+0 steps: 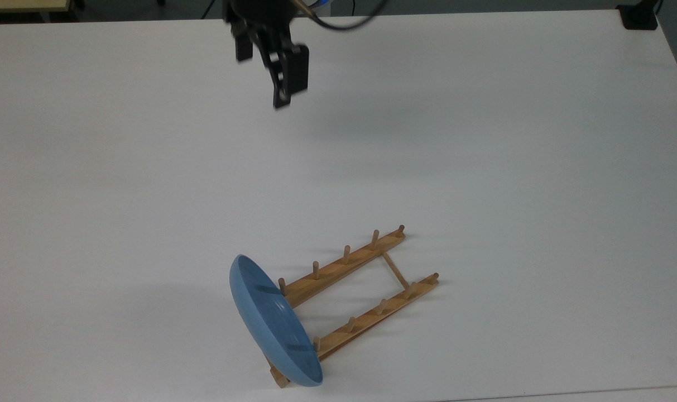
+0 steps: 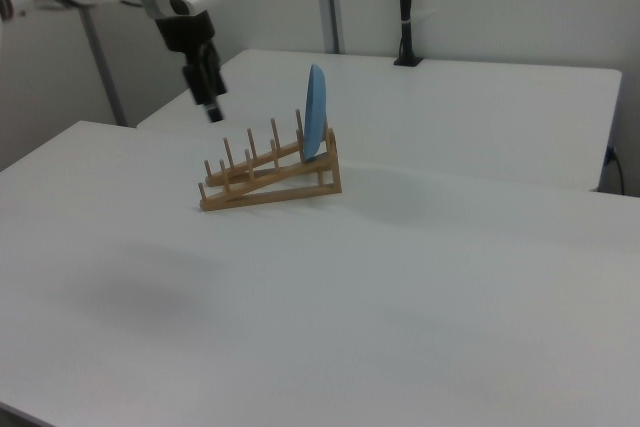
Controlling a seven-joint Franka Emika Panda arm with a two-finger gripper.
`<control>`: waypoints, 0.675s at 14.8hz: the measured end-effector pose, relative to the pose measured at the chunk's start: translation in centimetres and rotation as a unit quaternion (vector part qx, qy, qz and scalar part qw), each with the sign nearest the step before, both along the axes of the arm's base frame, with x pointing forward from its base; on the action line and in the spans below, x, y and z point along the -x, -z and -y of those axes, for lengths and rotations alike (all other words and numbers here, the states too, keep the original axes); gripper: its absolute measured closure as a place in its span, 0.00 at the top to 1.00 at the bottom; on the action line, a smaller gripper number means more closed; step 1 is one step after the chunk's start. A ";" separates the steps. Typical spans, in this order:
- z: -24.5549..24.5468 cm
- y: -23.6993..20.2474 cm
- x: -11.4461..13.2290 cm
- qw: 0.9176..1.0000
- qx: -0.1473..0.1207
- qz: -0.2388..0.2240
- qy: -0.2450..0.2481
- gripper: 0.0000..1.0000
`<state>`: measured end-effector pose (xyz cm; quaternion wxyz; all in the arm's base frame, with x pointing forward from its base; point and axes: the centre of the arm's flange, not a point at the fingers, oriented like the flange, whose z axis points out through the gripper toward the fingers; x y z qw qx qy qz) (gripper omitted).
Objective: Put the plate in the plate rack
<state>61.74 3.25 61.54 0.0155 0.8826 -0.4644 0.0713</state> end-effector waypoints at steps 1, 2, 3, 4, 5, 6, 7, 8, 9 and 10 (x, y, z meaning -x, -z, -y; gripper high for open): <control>0.7 -0.6 1.5 0.999 -0.024 -0.032 -0.003 1.00; 1.3 -1.2 3.0 0.997 -0.038 -0.059 -0.014 1.00; 1.8 -1.6 4.2 0.996 -0.046 -0.076 -0.031 1.00; 2.0 -1.9 5.2 0.994 -0.048 -0.084 -0.057 1.00; 2.2 -2.0 5.8 0.991 -0.047 -0.087 -0.090 1.00; 2.4 -2.0 6.1 0.987 -0.046 -0.090 -0.122 1.00; 2.6 -2.0 6.4 0.982 -0.044 -0.091 -0.158 1.00; 2.9 -2.1 6.5 0.975 -0.043 -0.090 -0.198 1.00; 3.2 -2.3 6.5 0.966 -0.039 -0.086 -0.242 1.00; 3.7 -2.5 6.5 0.954 -0.035 -0.080 -0.286 1.00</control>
